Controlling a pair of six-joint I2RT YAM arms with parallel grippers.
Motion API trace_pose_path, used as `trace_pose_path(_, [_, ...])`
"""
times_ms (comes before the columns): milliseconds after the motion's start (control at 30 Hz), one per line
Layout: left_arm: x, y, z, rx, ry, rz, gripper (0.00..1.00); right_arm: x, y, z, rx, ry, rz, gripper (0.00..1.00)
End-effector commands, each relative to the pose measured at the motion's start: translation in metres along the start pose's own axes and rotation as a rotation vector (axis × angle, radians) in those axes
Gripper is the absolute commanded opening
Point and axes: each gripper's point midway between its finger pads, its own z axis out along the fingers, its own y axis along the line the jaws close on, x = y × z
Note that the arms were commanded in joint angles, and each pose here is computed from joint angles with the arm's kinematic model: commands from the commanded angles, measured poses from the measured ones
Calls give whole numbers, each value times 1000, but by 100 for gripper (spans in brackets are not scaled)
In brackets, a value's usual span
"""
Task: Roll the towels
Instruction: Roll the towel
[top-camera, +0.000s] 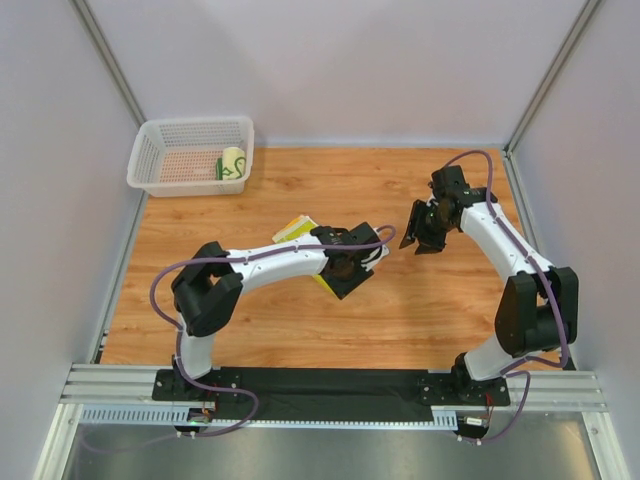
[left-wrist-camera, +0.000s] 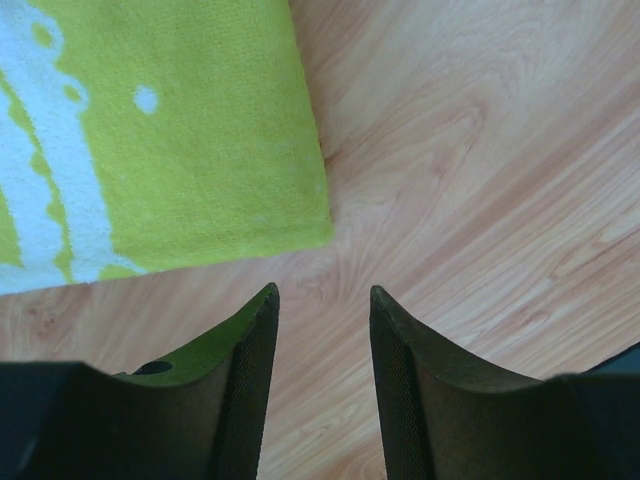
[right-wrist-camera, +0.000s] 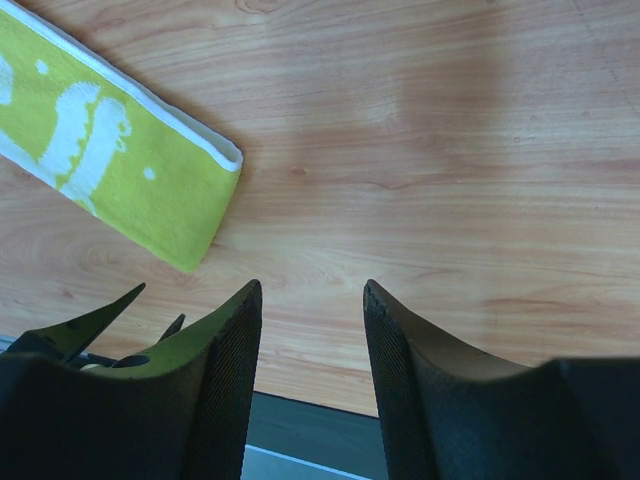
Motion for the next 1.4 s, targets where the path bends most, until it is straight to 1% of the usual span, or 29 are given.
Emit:
trace_pose_path(0, [-15,2,3,-33,-14,11,48,-2,3,-7,-11,-33,8,47])
trace_pose_path(167, [-4,3,20,-55,26,13,48,-1,2,-6,-13,-27,12,47])
trace_pose_path(300, [-1,8,30,-89,27,4,49,1,2,-5,-11,-21,13,47])
trace_pose_path(400, [1,7,36,-85,32,2,50,2,4,-4,-25,-9,14,46])
trace_pose_path(600, [-6,7,36,-87,5,4,49,0,6,-2,-28,3,12,46])
trace_pose_path(833, [-13,8,32,-90,-26,-3,47,-1,5,2,-19,25,10,46])
trace_pose_path(1033, [-3,3,42,-62,-6,-4,45,-2,6,6,-19,37,12,46])
trace_pose_path(1233, [19,-5,55,-18,34,-13,44,-2,5,9,-9,47,16,46])
trace_pose_path(1333, [25,-3,59,-12,42,-21,33,-1,5,11,-15,55,18,47])
trace_pose_path(1367, [25,-3,59,-6,36,-25,29,1,10,11,-43,67,17,47])
